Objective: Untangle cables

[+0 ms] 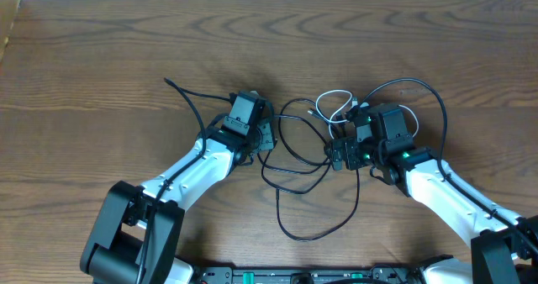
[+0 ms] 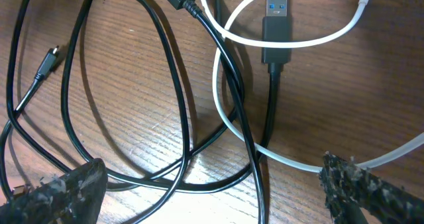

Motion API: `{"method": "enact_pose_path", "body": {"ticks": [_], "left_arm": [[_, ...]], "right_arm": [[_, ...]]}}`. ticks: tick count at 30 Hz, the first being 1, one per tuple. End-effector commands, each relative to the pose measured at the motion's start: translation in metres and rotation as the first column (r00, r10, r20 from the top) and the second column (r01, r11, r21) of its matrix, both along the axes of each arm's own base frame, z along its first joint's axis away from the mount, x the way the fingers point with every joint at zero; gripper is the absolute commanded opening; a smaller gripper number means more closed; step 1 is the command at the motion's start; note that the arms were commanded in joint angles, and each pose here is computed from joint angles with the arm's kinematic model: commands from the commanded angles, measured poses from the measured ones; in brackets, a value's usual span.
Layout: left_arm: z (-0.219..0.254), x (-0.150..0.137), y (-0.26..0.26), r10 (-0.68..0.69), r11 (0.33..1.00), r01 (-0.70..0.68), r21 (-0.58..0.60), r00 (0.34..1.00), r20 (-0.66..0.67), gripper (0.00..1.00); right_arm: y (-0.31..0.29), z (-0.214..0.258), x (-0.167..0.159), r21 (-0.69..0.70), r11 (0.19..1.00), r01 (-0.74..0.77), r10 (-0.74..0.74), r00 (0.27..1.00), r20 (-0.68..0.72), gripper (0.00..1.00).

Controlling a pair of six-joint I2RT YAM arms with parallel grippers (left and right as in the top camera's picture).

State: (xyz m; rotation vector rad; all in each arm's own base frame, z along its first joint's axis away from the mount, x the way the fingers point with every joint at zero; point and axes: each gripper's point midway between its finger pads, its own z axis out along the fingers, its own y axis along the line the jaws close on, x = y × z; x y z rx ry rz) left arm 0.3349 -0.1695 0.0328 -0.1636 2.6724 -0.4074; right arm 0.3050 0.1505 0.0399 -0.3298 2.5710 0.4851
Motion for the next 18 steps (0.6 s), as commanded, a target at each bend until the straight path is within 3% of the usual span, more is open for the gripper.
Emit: {"method": "enact_pose_path", "body": {"ticks": [1,8,18], "left_arm": [[0.0000,0.0025,-0.0006,-0.019,1.000,0.019,0.008,1.000,0.002,0.08],[-0.0010,0.0010,0.0001,-0.019,1.000,0.020,0.012,1.000,-0.005,0.08],[-0.0014,0.0006,0.0005,-0.020,1.000,0.020,0.013,1.000,-0.007,0.17]], "right_arm": [[0.0020,0.0069,0.0038,0.013,1.000,0.000,0.000,1.000,0.015,0.99],[0.0019,0.0069,0.0039,0.013,1.000,0.000,-0.001,1.000,0.015,0.99],[0.0019,0.0069,0.0039,0.013,1.000,0.000,-0.001,1.000,0.015,0.99]]}}
